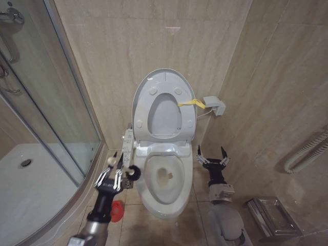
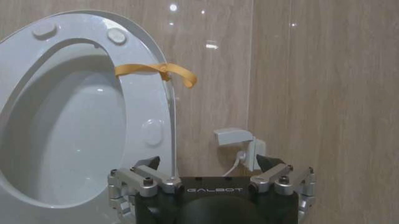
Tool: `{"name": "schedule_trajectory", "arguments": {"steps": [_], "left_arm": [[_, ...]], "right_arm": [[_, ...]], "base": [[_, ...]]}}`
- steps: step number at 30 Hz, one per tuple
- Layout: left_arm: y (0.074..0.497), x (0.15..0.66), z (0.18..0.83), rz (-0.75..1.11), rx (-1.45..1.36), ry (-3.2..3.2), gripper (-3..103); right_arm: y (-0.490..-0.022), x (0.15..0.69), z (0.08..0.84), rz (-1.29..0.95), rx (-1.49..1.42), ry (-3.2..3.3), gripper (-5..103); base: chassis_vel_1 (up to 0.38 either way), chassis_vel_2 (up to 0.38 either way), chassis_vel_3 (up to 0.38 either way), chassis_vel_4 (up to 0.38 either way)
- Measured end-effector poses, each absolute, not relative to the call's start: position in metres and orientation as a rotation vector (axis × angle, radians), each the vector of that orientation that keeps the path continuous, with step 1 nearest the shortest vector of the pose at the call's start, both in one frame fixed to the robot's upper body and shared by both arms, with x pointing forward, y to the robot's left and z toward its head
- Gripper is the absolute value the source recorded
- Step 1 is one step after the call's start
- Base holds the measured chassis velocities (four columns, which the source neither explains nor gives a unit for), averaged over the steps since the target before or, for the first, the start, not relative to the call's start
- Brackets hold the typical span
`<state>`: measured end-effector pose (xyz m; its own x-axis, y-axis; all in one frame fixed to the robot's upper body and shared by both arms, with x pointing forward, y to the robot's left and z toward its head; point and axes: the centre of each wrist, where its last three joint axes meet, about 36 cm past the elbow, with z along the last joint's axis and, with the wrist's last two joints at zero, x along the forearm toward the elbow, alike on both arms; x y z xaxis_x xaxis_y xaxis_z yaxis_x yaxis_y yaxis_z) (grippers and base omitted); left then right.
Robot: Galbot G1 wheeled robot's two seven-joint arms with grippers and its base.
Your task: Open the toilet lid, clean the toilet bowl with a toilet brush, close the toilet lid, and flush.
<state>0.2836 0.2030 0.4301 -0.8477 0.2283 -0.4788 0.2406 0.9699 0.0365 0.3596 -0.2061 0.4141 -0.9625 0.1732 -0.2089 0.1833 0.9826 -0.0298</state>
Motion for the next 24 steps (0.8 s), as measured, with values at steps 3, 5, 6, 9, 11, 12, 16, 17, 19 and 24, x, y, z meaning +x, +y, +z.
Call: {"name": "schedule_trajectory", "arguments": {"steps": [3,5,6,9,11,12,16,17,19,24], "left_arm": [[0.196,0.303,0.426,-0.072,0.41,2.616,19],[0.195,0.307,0.424,-0.088,0.429,2.618,19],[0.19,0.317,0.42,-0.114,0.461,2.622,19],[0.186,0.328,0.412,-0.122,0.491,2.626,19],[0.179,0.345,0.396,-0.133,0.528,2.64,19],[0.179,0.345,0.396,-0.133,0.528,2.64,19],[0.165,0.38,0.367,-0.129,0.607,2.665,19],[0.165,0.38,0.367,-0.129,0.607,2.665,19],[0.156,0.396,0.354,-0.12,0.65,2.68,19],[0.147,0.44,0.331,-0.052,0.684,2.702,19]], "right_arm": [[-0.206,0.36,0.414,-0.072,0.265,2.922,100],[-0.206,0.36,0.414,-0.072,0.266,2.922,100],[-0.206,0.36,0.414,-0.072,0.265,2.922,100],[-0.206,0.36,0.414,-0.072,0.265,2.922,100],[-0.206,0.36,0.414,-0.072,0.265,2.922,100],[-0.206,0.36,0.414,-0.072,0.265,2.922,100],[-0.206,0.36,0.414,-0.072,0.266,2.922,100],[-0.206,0.36,0.414,-0.072,0.266,2.922,100],[-0.206,0.36,0.414,-0.072,0.266,2.922,100],[-0.206,0.36,0.414,-0.072,0.265,2.922,100]], "base": [[-0.033,0.046,0.041,-0.052],[-0.071,0.071,0.082,-0.086],[-0.087,0.071,0.078,-0.094],[-0.081,0.056,0.072,-0.077],[0.0,0.0,0.0,0.0],[0.0,0.0,0.0,0.0],[0.0,0.0,0.0,0.0],[0.0,0.0,0.0,0.0],[0.0,0.0,0.0,0.0],[0.0,0.0,0.0,0.0]]}}
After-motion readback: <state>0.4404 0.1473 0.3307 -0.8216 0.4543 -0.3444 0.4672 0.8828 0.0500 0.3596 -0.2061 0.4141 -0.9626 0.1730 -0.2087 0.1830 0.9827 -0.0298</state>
